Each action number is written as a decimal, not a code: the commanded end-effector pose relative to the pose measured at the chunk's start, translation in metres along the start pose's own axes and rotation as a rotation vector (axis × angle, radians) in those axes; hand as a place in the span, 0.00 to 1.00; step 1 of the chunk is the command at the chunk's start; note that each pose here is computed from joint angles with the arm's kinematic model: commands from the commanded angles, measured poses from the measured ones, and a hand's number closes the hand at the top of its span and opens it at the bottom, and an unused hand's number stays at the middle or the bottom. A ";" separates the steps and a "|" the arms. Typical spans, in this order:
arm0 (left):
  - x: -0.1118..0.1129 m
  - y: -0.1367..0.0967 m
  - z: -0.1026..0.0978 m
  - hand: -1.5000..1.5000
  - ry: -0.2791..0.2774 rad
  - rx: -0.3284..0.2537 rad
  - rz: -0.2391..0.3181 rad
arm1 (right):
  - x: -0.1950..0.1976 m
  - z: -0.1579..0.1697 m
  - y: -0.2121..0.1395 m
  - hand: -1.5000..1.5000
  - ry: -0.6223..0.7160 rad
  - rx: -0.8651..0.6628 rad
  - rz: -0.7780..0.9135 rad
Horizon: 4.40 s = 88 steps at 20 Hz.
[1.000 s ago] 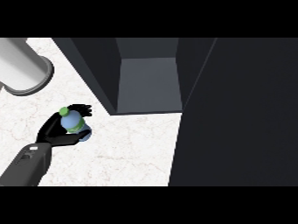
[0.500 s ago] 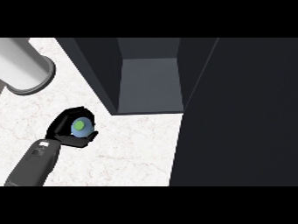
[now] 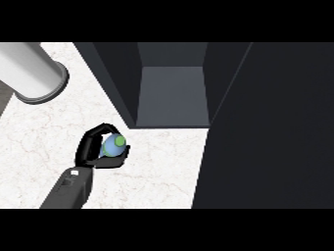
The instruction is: Pick up the bottled water, place it into the cabinet and close the cabinet
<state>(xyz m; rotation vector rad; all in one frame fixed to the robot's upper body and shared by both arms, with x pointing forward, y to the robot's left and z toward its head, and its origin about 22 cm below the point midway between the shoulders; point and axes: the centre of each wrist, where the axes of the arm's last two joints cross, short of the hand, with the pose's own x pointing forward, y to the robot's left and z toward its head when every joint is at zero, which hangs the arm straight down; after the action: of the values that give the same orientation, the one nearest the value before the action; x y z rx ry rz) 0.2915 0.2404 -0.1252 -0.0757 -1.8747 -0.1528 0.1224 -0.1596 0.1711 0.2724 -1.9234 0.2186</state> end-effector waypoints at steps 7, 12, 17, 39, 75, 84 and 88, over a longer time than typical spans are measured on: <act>0.036 -0.063 -0.033 1.00 -0.038 0.070 0.162 | 0.012 0.016 0.004 0.00 -0.035 -0.011 0.040; 0.067 -0.092 -0.041 1.00 -0.012 0.061 0.239 | 0.012 0.014 0.003 0.00 -0.036 -0.030 0.039; 0.101 -0.107 -0.069 1.00 -0.003 0.062 0.216 | 0.005 0.016 -0.001 0.00 -0.049 -0.044 0.043; 0.113 -0.144 -0.141 1.00 0.109 0.222 0.060 | 0.005 0.032 -0.015 0.00 -0.033 -0.039 -0.003; 0.113 -0.099 -0.202 0.00 0.110 0.336 -0.149 | -0.002 0.035 -0.020 0.00 -0.053 0.019 0.014; 0.112 -0.116 -0.198 0.00 0.030 0.255 -0.112 | -0.002 0.036 -0.029 0.00 -0.062 0.022 0.012; 0.131 -0.125 -0.212 0.00 -0.043 0.102 0.047 | -0.006 0.026 -0.027 0.00 -0.059 0.024 0.037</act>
<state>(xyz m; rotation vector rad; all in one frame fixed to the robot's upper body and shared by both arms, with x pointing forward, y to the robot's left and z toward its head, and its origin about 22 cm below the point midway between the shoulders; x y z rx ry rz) 0.4319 0.0905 0.0407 0.1171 -1.8786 -0.0071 0.1104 -0.1913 0.1493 0.2499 -1.9782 0.2576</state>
